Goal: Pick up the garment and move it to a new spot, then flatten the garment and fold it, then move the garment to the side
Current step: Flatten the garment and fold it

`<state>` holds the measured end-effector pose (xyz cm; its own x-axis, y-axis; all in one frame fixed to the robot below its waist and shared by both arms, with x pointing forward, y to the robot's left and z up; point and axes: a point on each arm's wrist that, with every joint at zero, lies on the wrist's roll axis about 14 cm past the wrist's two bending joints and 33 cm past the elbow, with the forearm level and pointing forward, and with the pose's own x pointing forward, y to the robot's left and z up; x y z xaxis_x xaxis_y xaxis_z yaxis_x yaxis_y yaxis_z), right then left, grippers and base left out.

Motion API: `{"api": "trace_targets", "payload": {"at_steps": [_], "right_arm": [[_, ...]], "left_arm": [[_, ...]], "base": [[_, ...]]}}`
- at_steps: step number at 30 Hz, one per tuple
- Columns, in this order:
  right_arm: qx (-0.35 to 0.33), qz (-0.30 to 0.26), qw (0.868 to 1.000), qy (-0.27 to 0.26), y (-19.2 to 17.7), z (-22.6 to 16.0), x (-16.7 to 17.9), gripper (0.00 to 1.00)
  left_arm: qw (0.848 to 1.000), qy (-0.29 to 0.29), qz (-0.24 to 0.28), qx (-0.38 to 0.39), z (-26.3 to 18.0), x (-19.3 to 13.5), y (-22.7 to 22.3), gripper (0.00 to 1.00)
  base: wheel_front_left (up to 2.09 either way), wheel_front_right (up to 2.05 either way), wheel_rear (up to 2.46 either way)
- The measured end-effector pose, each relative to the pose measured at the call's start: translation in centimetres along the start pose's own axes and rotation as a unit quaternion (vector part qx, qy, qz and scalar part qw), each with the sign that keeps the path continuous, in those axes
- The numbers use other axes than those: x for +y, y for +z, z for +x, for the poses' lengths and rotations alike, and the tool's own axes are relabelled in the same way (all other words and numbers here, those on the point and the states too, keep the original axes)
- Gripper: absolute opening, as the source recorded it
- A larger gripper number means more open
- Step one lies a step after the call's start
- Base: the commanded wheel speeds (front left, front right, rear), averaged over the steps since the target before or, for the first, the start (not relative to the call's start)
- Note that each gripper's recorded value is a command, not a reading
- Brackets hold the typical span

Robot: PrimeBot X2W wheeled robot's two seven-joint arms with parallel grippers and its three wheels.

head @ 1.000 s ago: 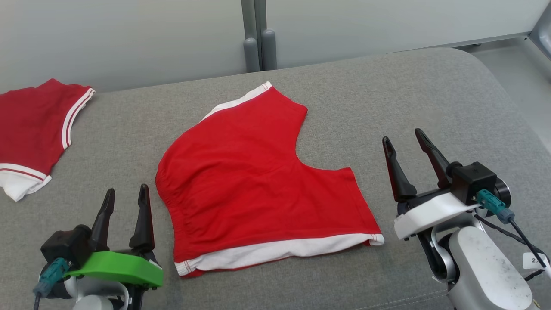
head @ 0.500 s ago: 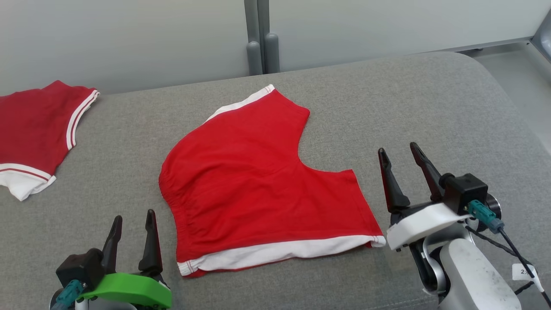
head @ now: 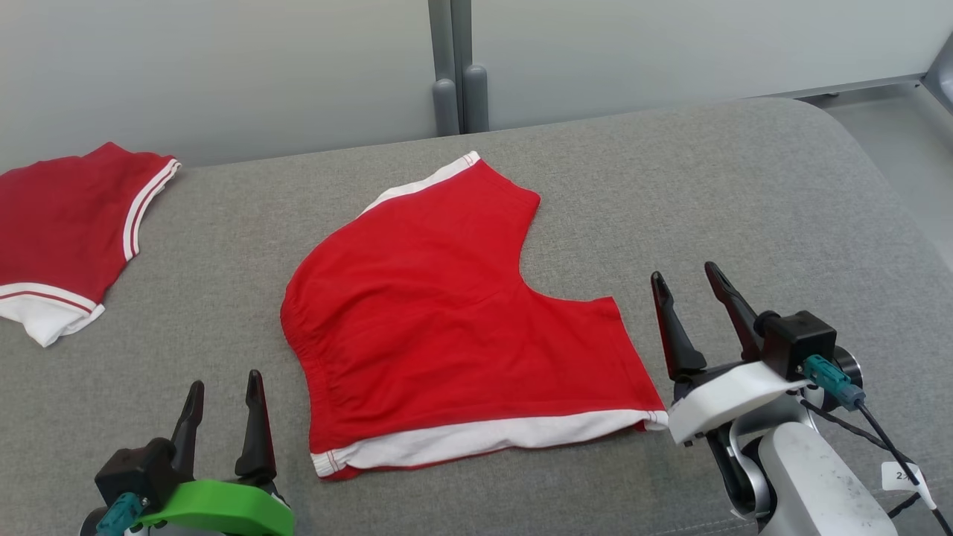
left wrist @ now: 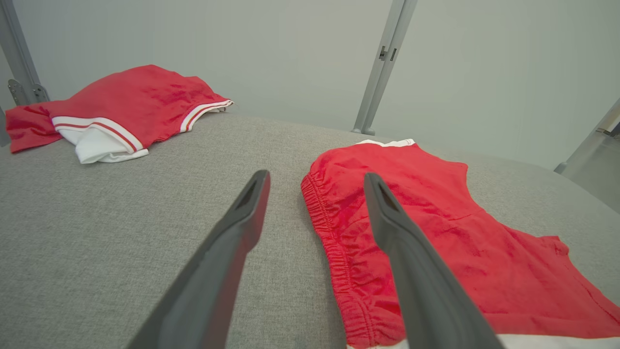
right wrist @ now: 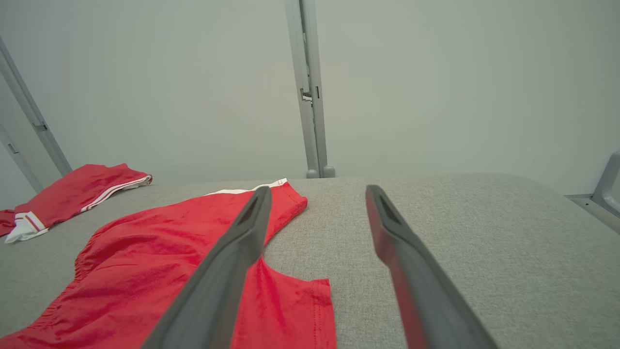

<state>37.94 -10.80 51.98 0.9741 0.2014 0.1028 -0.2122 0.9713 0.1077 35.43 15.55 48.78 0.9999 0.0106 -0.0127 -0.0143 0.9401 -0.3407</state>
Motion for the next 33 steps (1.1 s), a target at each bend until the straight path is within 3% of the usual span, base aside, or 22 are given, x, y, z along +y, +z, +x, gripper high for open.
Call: {"api": "trace_targets", "payload": {"at_steps": [15, 24, 33], "right_arm": [[0.003, 0.000, 1.000, -0.006, -0.2, -0.2, -0.4, 1.00], [0.019, 0.000, 1.000, -0.017, -1.2, -0.8, -1.2, 1.00], [0.028, 0.003, 1.000, -0.014, -1.8, -1.0, -1.1, 1.00]], "left_arm": [[1.000, 0.009, 0.002, 0.016, -1.0, 0.3, -1.1, 1.00], [0.989, -0.045, -0.008, 0.138, -4.6, -1.0, -7.2, 1.00], [0.981, -0.062, -0.014, 0.183, -5.6, -1.2, -9.3, 1.00]], "base": [[0.00, 0.00, 0.00], [0.00, 0.00, 0.00], [0.00, 0.00, 0.00]]}}
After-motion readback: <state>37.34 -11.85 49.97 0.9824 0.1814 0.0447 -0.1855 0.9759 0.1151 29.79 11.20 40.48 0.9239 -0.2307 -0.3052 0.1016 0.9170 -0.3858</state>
